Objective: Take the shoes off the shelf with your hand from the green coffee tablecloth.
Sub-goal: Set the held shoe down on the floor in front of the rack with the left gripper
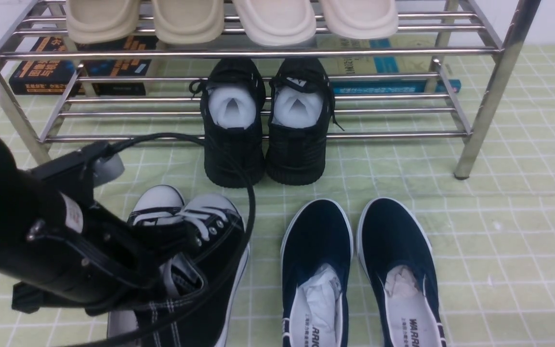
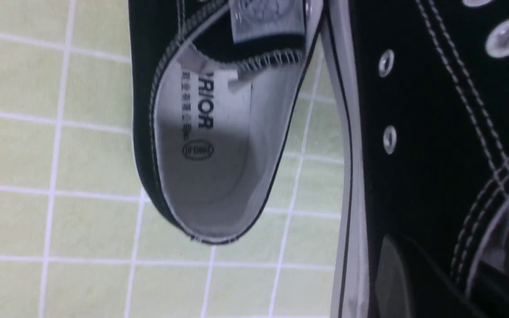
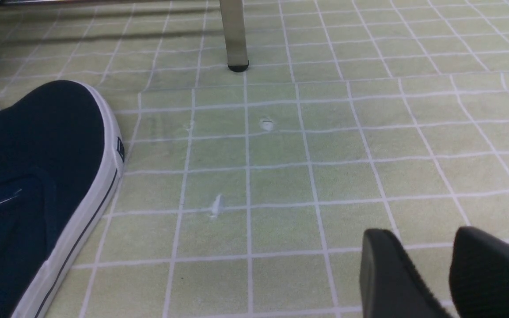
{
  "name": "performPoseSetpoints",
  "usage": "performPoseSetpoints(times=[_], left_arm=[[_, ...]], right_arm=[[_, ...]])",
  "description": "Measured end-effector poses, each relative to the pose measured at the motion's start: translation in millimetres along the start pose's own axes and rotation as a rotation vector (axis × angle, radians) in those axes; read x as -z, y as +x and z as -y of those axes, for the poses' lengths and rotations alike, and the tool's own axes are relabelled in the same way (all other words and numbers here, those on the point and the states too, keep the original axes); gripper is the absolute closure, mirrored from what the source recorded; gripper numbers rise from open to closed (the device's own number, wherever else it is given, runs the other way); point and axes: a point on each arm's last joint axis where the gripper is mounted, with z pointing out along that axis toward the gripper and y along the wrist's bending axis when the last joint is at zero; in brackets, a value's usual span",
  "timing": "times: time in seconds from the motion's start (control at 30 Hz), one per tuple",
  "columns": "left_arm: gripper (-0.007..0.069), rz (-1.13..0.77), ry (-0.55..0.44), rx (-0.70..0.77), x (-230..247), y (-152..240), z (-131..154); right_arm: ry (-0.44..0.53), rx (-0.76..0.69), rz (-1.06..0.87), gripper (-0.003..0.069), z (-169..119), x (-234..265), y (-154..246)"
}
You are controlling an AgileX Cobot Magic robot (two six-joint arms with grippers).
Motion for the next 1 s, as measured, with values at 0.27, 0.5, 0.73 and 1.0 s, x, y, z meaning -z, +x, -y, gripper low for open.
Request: performPoseSetpoints(times=[0.27, 0.5, 0.73, 1.0], left_arm=[[0.0614, 0.001, 0.005, -0.022, 0.0, -0.1, 0.4], [0.0614, 0.052, 0.033, -0.012, -7.0, -8.3, 5.3], [0.0611, 0.014, -0.005, 0.004, -35.3, -16.8, 9.2], [0.0609, 0.030, 0.008, 0.024, -35.6, -18.4, 10.4]], right_arm=[[0.000, 0.000, 0.000, 0.0420, 0.0, 0.0, 0.0], [0.000, 0.000, 0.000, 0.0420, 0.0, 0.0, 0.0], [0.000, 0.000, 0.000, 0.0420, 0.0, 0.0, 0.0], [0.000, 0.000, 0.000, 0.0420, 0.0, 0.0, 0.0]])
